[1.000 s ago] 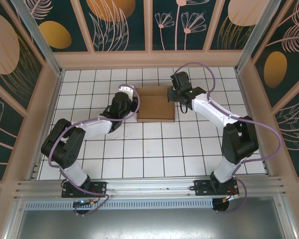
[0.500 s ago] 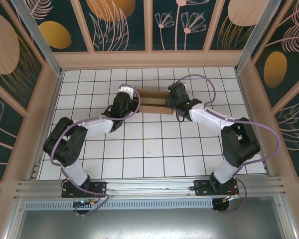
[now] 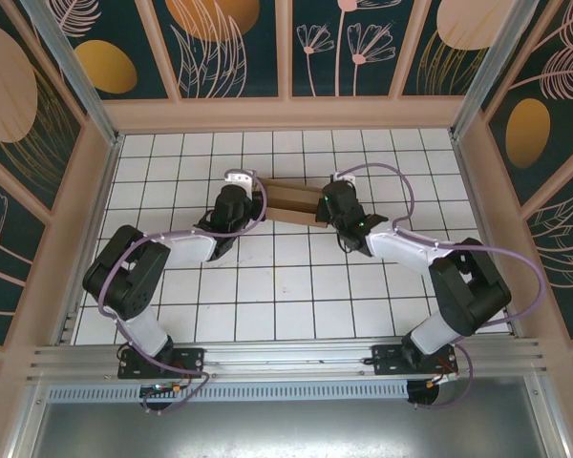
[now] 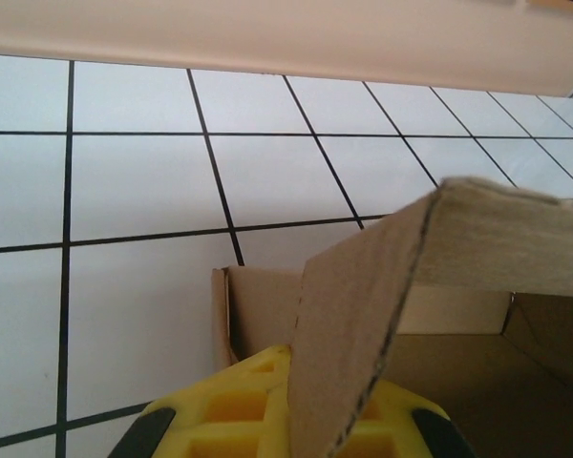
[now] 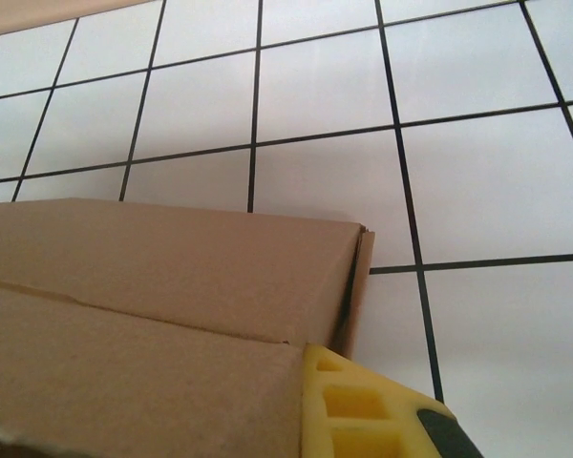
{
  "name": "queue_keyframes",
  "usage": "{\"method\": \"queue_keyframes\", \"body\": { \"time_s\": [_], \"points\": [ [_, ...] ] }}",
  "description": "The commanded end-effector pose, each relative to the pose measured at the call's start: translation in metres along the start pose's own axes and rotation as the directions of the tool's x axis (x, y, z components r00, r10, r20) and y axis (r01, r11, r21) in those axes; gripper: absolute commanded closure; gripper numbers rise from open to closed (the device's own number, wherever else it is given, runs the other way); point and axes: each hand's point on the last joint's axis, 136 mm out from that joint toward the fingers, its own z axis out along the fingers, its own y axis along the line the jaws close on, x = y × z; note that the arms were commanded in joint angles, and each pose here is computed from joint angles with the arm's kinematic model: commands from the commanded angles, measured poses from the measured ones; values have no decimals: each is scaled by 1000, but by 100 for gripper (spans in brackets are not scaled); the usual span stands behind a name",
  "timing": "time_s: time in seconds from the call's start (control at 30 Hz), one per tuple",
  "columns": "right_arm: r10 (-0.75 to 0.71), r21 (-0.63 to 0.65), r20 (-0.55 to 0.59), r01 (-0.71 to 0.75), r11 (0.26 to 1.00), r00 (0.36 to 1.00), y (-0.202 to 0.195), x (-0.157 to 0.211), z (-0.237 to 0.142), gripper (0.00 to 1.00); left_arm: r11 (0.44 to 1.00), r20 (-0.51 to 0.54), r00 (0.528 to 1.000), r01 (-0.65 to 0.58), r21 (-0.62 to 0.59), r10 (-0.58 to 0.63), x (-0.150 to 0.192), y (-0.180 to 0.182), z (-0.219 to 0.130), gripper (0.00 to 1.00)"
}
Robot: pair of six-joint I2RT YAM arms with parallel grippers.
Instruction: Fold the paper box
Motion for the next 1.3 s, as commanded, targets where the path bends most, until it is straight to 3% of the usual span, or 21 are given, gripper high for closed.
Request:
{"method": "queue_keyframes", "body": {
  "time_s": [0.0, 0.6, 0.8, 1.1, 1.2, 1.27],
  "points": [
    [5, -92, 118, 6, 996, 993, 24, -10, -17, 100, 997, -62, 998, 38, 68, -33, 28, -12, -7, 100],
    [-9, -74, 306, 33, 997, 952, 14, 25, -37, 100, 996, 35, 998, 55, 73, -58, 69, 2, -27, 100],
    [-27, -121, 366, 77, 990, 930, 20, 19, -52, 77, 996, 45, 997, 66, 62, -69, 73, 4, -28, 100],
    [-90, -200, 417, 188, 962, 905, 25, 20, -90, 21, 998, 52, 997, 63, -1, -63, 70, 14, -29, 100],
    [-72, -226, 451, 192, 955, 890, 19, 21, -111, 11, 998, 49, 997, 61, -10, -60, 71, 14, -25, 100],
    [-47, -229, 458, 169, 959, 888, 11, 19, -122, 10, 998, 48, 997, 63, -3, -63, 70, 13, -24, 100]
  ]
}}
